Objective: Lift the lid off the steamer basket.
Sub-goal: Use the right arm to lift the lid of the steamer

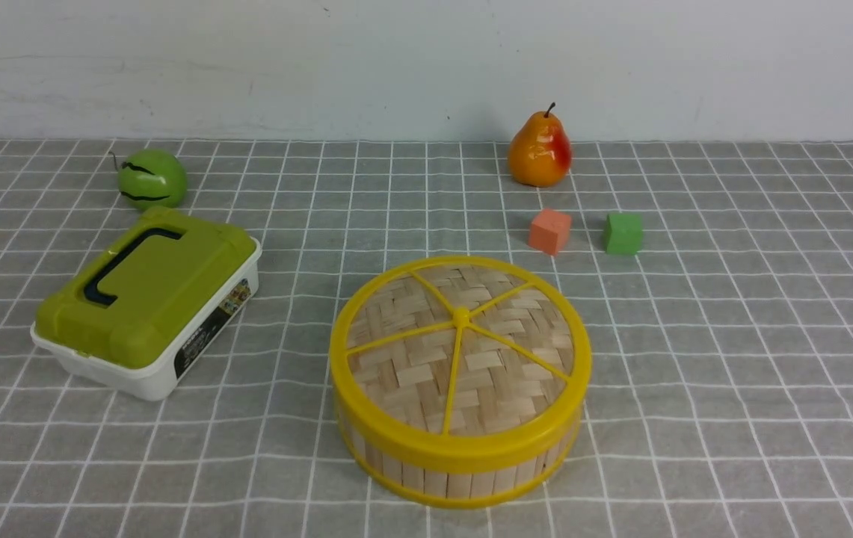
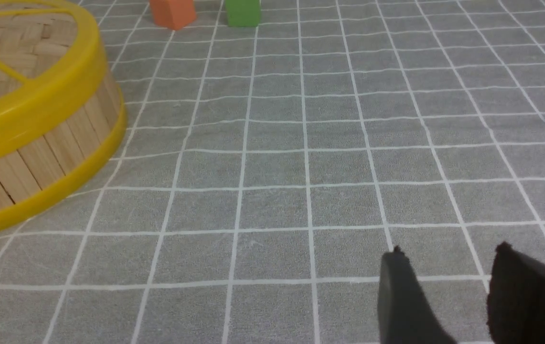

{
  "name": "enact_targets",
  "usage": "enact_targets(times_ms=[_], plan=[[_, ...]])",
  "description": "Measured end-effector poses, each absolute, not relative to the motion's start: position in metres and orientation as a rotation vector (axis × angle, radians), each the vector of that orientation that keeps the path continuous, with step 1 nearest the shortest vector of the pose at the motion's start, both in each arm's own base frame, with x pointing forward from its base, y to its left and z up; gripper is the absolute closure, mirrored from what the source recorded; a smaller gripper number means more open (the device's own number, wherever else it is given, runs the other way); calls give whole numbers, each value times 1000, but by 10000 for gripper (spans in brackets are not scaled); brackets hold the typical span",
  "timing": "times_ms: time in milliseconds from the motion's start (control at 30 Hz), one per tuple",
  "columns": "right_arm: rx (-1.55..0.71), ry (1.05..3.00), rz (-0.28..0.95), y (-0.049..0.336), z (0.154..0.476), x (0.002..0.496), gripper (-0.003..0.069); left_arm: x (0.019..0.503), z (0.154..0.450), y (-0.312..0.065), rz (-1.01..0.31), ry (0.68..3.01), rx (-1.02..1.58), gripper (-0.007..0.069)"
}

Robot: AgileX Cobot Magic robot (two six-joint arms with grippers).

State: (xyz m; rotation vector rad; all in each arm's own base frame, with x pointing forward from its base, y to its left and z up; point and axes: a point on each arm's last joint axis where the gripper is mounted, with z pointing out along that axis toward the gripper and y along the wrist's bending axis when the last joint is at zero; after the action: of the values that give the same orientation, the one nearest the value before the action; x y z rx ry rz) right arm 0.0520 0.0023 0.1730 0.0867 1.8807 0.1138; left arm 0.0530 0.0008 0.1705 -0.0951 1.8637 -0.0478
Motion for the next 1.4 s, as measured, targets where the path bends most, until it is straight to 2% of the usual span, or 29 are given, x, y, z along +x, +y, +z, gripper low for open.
enact_targets(times_ms=[100, 133, 167, 233, 267, 300, 333, 367, 433, 467, 767, 867, 933, 967, 1000, 1033, 1167, 1267, 1300, 1333, 1400], plan=[[99, 1878, 131, 3, 173, 52, 418, 53, 171, 1, -48, 1864, -95, 386], [154, 1874, 197, 4, 174, 52, 418, 53, 171, 1, -48, 1864, -95, 386], [262, 1864, 330, 8, 174, 52, 418, 53, 171, 1, -48, 1864, -95, 386], [415, 1845, 505, 12, 175, 52, 418, 53, 171, 1, -48, 1864, -95, 386], [555, 1820, 667, 15, 175, 52, 418, 53, 171, 1, -48, 1864, -95, 386], [557, 1810, 697, 17, 175, 51, 418, 53, 171, 1, -48, 1864, -95, 386], [730, 1774, 868, 20, 176, 51, 418, 53, 171, 1, -48, 1864, -95, 386], [820, 1745, 974, 22, 177, 51, 418, 53, 171, 1, -48, 1864, -95, 386], [890, 1717, 1056, 24, 178, 51, 418, 53, 171, 1, -48, 1864, -95, 386], [894, 1716, 1060, 24, 178, 51, 418, 53, 171, 1, -48, 1864, -95, 386], [803, 1746, 971, 22, 177, 51, 419, 53, 171, 1, -48, 1864, -95, 386], [642, 1760, 891, 24, 197, 48, 456, 53, 171, 1, -48, 1864, -95, 386], [446, 1779, 758, 24, 239, 46, 564, 53, 171, 1, -48, 1864, -95, 386], [446, 1779, 758, 24, 239, 46, 564, 53, 171, 1, -48, 1864, -95, 386], [345, 1823, 666, 24, 264, 48, 631, 53, 171, 1, -48, 1864, -95, 386], [277, 1863, 603, 24, 281, 51, 655, 53, 171, 1, -48, 1864, -95, 386], [2, 2063, 386, 25, 346, 76, 678, 53, 171, 1, -48, 1864, -95, 386], [-211, 2168, 292, 27, 389, 99, 678, 53, 171, 1, -48, 1864, -95, 386], [-213, 2192, 294, 27, 387, 102, 678, 53, 171, 1, -48, 1864, -95, 386], [-327, 2242, 269, 29, 406, 122, 677, 53, 171, 1, -48, 1864, -95, 386], [-391, 2295, 260, 30, 419, 138, 674, 53, 171, 1, -48, 1864, -95, 386]])
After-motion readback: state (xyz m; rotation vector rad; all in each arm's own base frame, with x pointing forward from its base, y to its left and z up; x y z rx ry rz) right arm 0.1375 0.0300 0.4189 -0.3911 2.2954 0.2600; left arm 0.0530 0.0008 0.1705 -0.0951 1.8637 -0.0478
